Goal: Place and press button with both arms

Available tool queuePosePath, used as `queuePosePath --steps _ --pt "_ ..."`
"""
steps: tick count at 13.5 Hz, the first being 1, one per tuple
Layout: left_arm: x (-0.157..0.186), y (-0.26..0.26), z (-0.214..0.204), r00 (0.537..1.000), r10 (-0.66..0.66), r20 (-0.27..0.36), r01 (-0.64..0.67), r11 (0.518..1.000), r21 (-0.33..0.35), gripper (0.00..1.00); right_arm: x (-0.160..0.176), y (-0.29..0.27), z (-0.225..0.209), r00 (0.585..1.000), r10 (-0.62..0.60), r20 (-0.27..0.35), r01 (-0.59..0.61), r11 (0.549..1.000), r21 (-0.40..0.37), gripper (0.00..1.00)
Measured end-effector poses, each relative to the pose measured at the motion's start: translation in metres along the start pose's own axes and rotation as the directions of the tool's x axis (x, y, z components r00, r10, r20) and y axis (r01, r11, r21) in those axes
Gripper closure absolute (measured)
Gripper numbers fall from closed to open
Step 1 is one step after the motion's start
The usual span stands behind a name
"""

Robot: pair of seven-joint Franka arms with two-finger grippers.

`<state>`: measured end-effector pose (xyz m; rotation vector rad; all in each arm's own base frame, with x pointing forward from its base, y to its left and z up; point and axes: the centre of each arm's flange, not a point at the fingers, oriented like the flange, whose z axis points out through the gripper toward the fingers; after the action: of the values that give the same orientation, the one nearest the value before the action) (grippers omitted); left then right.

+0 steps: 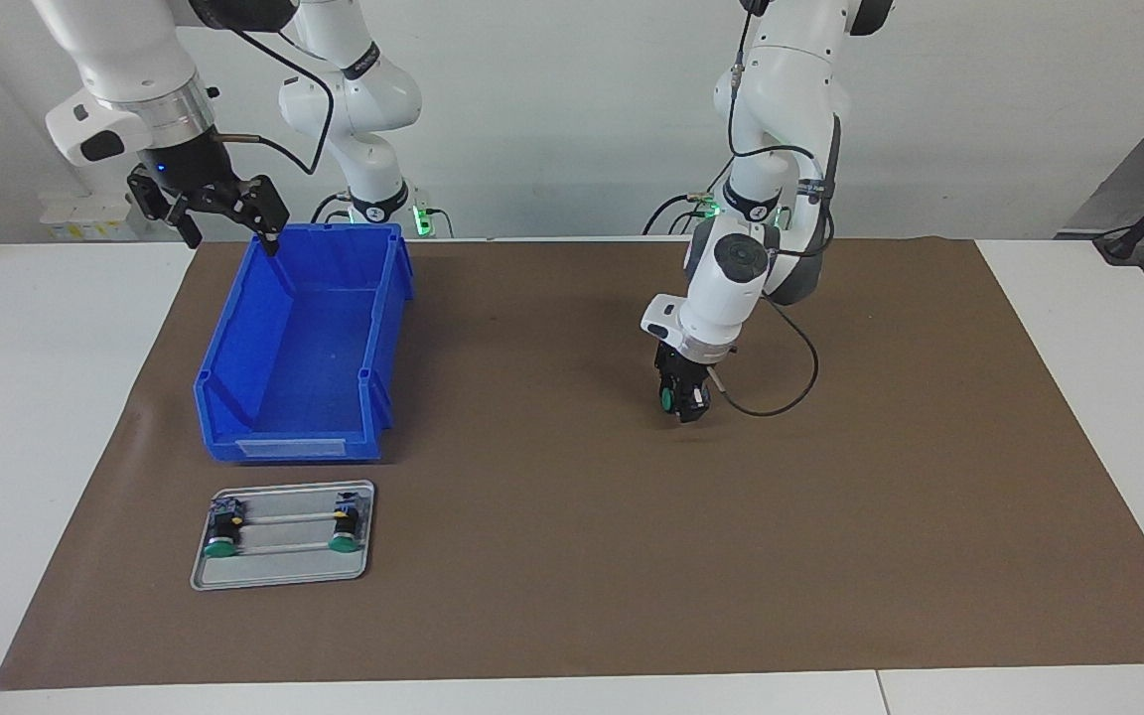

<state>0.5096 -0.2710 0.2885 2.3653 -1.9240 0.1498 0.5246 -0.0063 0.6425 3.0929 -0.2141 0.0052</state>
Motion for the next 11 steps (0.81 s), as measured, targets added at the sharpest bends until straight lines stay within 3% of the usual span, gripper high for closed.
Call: queuePosePath --steps 6,9,11 --pt "-0.007 -0.02 -0.008 0.999 -0.043 -0.026 0.044 0.999 0.027 0.62 0.0 0.0 0.0 1.0 0.0 0.0 0.0 1.0 0.0 0.0" --pt "-0.019 -0.043 -0.024 0.98 -0.158 -0.123 0.16 0.987 0.005 0.62 0.0 0.0 0.0 1.0 0.0 0.0 0.0 1.0 0.0 0.0" --pt "-0.019 -0.049 -0.031 0.947 -0.217 -0.235 0.209 0.976 -0.058 0.62 0.0 0.0 0.0 1.0 0.0 0.0 0.0 1.0 0.0 0.0"
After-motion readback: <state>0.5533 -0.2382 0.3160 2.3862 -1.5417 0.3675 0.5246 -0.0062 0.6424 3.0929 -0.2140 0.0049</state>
